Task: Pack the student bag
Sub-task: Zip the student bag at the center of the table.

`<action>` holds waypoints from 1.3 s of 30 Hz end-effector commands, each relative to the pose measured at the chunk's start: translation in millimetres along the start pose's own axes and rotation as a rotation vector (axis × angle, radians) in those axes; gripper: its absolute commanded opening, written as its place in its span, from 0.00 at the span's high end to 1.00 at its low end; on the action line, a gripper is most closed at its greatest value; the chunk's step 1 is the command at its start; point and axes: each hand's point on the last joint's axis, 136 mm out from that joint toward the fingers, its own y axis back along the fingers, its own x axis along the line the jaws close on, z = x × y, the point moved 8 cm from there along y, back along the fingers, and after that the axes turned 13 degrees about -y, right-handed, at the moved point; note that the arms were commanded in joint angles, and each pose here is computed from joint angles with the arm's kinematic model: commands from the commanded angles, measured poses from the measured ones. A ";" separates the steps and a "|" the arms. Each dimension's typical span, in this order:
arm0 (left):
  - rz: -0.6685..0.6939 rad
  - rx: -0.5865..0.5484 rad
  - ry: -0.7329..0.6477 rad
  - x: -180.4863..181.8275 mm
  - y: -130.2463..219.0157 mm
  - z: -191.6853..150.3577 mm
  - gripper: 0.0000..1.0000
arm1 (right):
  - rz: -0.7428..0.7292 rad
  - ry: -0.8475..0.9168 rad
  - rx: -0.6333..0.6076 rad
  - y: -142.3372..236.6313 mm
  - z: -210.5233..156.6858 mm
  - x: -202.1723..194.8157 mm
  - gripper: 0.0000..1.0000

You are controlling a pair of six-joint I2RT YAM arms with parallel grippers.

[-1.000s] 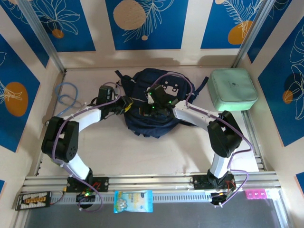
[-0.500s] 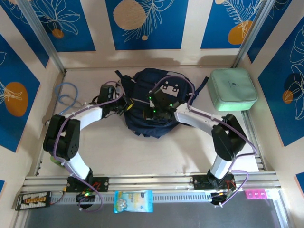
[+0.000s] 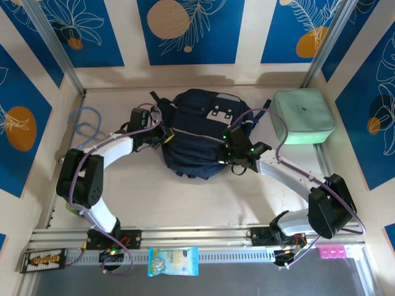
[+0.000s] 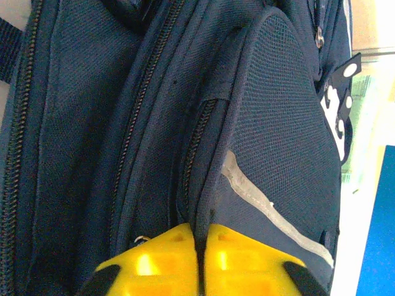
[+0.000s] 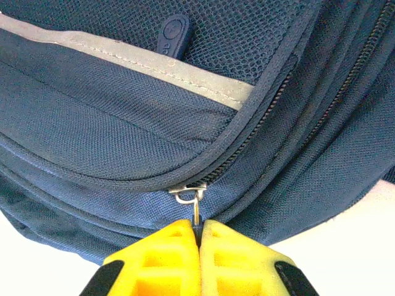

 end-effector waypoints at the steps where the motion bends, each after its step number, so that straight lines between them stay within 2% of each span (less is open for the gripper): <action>1: 0.059 -0.066 -0.039 5.1 21.4 17.6 0.80 | 0.046 0.044 0.004 4.4 1.2 17.8 1.00; 2: 0.079 -0.070 -0.035 10.1 27.5 17.2 0.74 | 0.075 0.064 0.012 2.2 0.8 28.0 1.00; 5: 0.140 -0.099 -0.058 14.8 50.7 15.9 0.65 | 0.143 0.099 0.033 -8.0 2.4 54.7 1.00; 9: 0.207 -0.096 -0.109 14.8 69.3 10.1 0.58 | 0.249 0.113 0.054 -22.4 11.6 98.0 1.00; 15: 0.107 -0.078 -0.058 8.7 63.4 9.2 0.55 | 0.319 0.154 0.087 -44.7 11.4 152.0 1.00; 21: -0.012 -0.066 -0.010 1.6 47.1 19.4 0.55 | 0.353 0.177 0.138 -55.3 1.2 165.0 1.00; 28: -0.014 -0.076 -0.001 3.0 37.8 25.1 0.56 | 0.349 0.182 0.177 -60.9 -7.7 163.3 1.00; 39: 0.022 -0.057 -0.013 8.4 20.8 26.5 0.76 | 0.330 0.193 0.178 -61.4 -13.1 162.4 1.00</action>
